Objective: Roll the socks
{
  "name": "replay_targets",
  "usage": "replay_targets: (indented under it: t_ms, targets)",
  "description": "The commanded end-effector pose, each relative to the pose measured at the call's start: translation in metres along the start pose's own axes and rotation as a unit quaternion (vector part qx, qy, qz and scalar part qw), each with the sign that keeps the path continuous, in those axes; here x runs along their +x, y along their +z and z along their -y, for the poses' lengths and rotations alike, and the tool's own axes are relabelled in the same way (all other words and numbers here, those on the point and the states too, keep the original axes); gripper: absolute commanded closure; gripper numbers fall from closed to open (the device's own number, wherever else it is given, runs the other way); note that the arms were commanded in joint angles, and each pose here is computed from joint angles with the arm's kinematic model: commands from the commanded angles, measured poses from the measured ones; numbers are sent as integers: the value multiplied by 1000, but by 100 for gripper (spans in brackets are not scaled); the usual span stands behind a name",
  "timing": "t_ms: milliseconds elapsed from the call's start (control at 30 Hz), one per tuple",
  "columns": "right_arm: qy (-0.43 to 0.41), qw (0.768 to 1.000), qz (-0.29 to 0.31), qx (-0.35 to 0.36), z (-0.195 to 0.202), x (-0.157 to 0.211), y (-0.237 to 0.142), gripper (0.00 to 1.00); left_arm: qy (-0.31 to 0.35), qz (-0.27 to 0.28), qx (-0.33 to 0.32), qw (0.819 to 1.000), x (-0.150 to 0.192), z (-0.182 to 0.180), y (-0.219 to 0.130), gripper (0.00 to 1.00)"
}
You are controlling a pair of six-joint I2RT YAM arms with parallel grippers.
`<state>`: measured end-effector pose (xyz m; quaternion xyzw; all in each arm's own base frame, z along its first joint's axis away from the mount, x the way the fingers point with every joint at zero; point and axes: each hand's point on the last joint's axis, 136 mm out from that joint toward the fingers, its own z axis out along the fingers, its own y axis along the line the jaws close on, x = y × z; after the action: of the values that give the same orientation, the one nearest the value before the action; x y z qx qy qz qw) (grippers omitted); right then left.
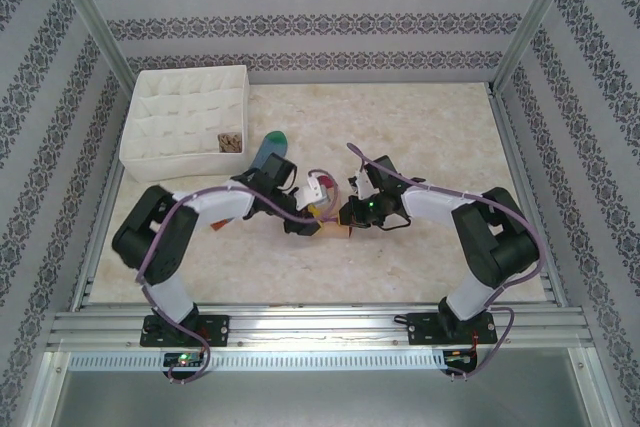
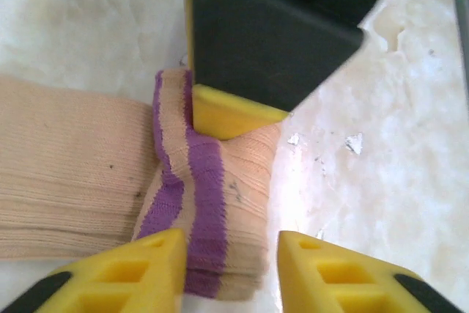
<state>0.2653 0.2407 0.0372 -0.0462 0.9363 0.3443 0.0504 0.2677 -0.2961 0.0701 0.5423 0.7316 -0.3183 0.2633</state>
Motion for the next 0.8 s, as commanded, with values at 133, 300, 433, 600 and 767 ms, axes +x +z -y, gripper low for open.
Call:
replay_targets:
  t_ms: [133,300,433,600,767]
  targets:
    - [43,996,-61,51,17,19,7,90,261,55,-174,948,-25,6,-5,47]
    - [46,995,-72,51,16,21,8,90,301,17,-195,933,-18,6,6,46]
    - [48,995,-78,49,15,23,9,90,309,-3,-201,930,-12,1,17,46]
    - [51,994,-84,45,15,26,10,90,319,-31,-189,928,1,1,34,49]
    - [53,994,-87,44,14,29,8,88,295,-53,-151,942,10,10,41,83]
